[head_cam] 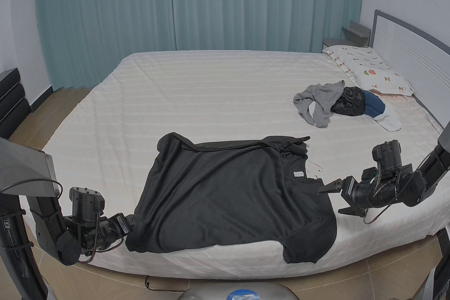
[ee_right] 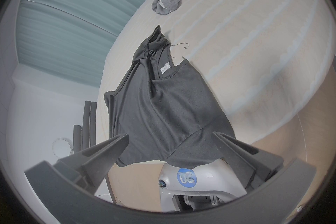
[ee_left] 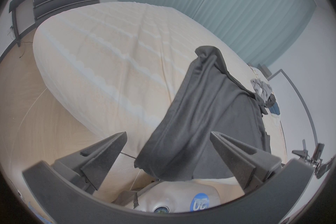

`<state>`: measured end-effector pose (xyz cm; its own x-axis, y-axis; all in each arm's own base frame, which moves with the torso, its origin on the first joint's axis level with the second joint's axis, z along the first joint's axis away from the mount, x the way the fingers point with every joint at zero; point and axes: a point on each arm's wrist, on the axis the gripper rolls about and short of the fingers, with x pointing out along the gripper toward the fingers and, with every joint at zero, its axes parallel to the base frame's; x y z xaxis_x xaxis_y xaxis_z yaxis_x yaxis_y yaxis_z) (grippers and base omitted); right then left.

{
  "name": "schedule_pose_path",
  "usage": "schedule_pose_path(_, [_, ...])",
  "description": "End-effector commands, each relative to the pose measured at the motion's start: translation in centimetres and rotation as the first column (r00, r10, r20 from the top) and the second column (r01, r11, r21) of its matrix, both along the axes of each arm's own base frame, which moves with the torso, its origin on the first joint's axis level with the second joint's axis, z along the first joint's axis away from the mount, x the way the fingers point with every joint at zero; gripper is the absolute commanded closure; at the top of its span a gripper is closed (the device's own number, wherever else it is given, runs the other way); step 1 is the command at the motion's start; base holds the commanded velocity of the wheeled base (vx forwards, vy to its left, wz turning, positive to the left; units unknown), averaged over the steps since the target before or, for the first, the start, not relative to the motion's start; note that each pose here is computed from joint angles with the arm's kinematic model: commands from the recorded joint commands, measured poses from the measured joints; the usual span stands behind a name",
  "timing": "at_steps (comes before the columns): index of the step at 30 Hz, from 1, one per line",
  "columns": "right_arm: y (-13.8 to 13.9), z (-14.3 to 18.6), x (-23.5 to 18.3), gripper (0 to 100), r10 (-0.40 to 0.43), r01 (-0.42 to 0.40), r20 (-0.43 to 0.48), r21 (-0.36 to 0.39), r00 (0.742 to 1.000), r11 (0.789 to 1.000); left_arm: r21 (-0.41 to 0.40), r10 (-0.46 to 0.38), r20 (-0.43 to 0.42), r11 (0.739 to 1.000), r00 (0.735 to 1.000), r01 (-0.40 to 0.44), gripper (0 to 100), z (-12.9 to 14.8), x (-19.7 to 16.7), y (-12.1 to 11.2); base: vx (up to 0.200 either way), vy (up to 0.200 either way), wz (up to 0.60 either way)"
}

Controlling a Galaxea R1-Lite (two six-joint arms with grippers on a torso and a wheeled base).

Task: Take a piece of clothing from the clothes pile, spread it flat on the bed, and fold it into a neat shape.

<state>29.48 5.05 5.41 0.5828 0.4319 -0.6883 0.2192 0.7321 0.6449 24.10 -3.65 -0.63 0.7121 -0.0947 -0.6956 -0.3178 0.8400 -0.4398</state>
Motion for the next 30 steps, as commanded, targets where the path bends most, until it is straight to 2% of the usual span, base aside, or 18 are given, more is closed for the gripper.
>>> schedule_pose_path(1, [0.2,-0.6,-0.6,0,0.005,-0.005,0.005,0.005,1.000,1.000,-0.005,0.025,0.023,1.000,0.999,-0.025,0,0.4,0.4,0.5,0.000,0.200,0.00])
schedule_pose_path(4, [0.3,-0.9,-0.9,0,0.010,-0.010,0.025,0.007,1.000,1.000,-0.005,0.027,0.023,1.000,0.999,-0.027,0,0.3,0.4,0.6,0.000,0.200,0.00])
schedule_pose_path(16, [0.3,-0.9,-1.3,0,-0.001,0.000,0.037,0.024,0.999,1.000,-0.017,0.030,0.040,0.999,0.999,-0.029,0,0.5,0.8,0.3,0.000,0.000,0.00])
schedule_pose_path(25, [0.7,-0.6,-1.4,0,-0.006,0.003,0.068,0.045,0.998,0.999,-0.019,0.006,0.049,1.000,0.999,-0.005,0,0.6,0.9,-0.3,0.200,0.000,0.00])
schedule_pose_path(30, [0.7,-0.6,-1.3,0,-0.006,0.002,0.071,0.045,0.997,0.999,-0.033,0.016,0.066,0.999,0.998,-0.014,0,0.8,1.4,-0.4,0.000,0.000,0.00])
